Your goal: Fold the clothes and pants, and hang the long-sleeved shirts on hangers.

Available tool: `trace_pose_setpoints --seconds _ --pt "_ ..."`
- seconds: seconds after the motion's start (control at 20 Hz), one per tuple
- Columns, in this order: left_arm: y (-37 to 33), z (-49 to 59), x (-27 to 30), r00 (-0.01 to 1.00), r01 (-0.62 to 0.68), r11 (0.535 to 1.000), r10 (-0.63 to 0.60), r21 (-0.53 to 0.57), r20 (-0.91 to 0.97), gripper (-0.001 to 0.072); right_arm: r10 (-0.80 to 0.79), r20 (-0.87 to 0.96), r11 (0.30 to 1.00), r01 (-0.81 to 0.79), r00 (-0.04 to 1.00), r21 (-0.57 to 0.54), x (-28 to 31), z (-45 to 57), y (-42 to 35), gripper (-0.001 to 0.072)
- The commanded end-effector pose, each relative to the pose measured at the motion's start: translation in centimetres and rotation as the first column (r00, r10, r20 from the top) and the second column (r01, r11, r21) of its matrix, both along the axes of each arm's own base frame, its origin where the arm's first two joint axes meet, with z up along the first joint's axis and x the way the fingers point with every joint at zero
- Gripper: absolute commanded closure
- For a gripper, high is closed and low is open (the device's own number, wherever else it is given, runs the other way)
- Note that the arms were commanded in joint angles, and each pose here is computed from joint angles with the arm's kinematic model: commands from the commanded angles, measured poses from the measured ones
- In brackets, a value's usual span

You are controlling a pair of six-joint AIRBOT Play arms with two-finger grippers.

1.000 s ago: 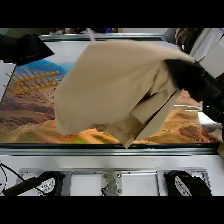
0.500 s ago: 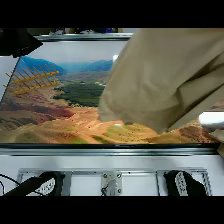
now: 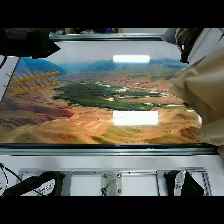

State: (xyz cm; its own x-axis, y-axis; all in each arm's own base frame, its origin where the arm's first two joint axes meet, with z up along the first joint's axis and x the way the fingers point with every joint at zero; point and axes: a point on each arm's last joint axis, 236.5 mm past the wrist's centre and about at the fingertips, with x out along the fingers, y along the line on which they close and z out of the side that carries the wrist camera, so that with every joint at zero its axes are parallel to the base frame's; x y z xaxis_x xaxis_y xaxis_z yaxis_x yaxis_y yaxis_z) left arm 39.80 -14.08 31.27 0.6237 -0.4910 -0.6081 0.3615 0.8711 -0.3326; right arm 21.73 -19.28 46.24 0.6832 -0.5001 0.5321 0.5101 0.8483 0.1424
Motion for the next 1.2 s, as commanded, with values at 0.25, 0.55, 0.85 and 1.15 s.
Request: trace_pose_setpoints --seconds 0.25,0.55,0.85,1.15 --pt "-0.2 -1.2 0.3 0.999 0.014 1.000 -0.013 0.011 -0.037 0.0685 -0.250 0.007 0.967 0.250 0.968 -0.039 -1.8 6.3 -5.9 0.0695" --pt "-0.2 -1.7 -0.2 0.998 0.024 0.999 -0.022 0.021 -0.063 0.0685 -0.320 0.073 0.944 0.325 0.945 -0.064 -2.3 11.6 -9.0 0.0695" --pt "-0.2 -2.0 -0.5 0.997 0.030 0.999 -0.028 0.027 -0.077 0.0685 -0.512 0.068 0.858 0.514 0.856 -0.011 -7.1 11.6 -13.2 0.0695" --pt "-0.2 -2.0 -0.7 0.996 0.032 0.999 -0.030 0.029 -0.083 0.0685 -0.583 0.041 0.813 0.581 0.812 0.041 -8.9 10.0 -15.5 0.0694"
